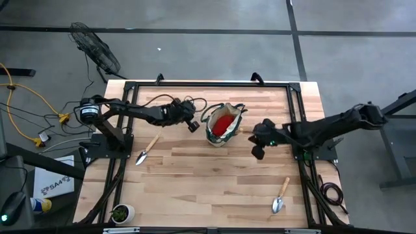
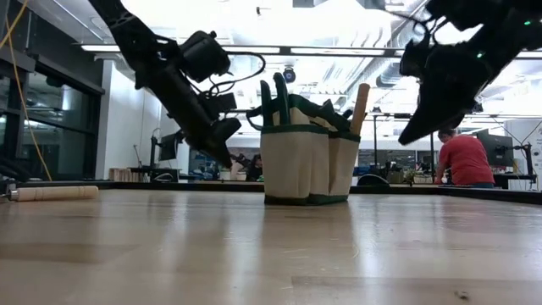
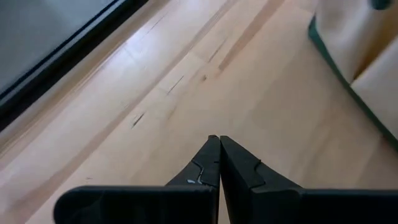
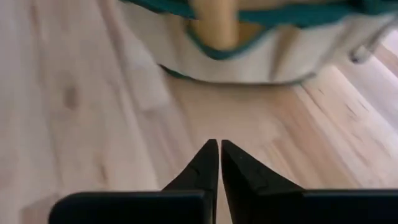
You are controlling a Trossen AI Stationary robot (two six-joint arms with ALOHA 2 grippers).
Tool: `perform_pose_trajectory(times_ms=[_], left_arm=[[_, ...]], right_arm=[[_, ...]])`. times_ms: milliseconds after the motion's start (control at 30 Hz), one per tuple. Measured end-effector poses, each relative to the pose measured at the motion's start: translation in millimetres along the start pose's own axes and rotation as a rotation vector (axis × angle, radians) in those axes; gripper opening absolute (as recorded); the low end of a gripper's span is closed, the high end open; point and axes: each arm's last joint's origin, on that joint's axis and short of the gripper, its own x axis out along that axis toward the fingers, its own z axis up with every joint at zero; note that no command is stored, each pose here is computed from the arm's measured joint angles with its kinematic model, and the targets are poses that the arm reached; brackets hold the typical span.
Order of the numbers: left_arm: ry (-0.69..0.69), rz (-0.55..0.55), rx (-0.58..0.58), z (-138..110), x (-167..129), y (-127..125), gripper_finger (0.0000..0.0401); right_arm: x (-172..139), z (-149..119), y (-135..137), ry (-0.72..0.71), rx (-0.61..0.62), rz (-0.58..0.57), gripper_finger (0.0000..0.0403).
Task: Pick & Place Garden tools in Gardening bag
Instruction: Adjust the gardening bag on the table
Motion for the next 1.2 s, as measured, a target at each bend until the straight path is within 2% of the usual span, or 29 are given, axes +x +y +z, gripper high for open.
perform_pose_trajectory(times_ms=[233,433,700,800,1000,1200], left_arm=[[-0.001,-0.071,-0.033,5.7,7.1,17.1,0.0],[-0.078,-0.143,-0.028,14.0,6.5,14.5,0.0],[-0.12,-0.154,-0.036,18.1,6.0,13.8,0.0],[-0.14,-0.205,-0.032,19.6,7.6,11.6,0.0],[-0.127,-0.242,-0.018,15.1,20.5,6.8,0.0],[-0.136,-0.274,-0.017,14.8,31.4,2.2,0.0]], right_arm=[[8.7,-16.9,24.5,-0.189,-0.013,0.059,0.0003],[29.7,-27.4,38.0,-0.297,-0.023,0.055,0.0003],[60.8,-32.8,61.5,-0.455,-0.091,0.15,0.0003],[72.5,-32.2,69.6,-0.502,-0.123,0.162,0.0003],[101.1,-23.6,93.4,-0.523,-0.214,0.132,0.0003],[120.3,-16.2,110.2,-0.557,-0.212,0.041,0.0003]])
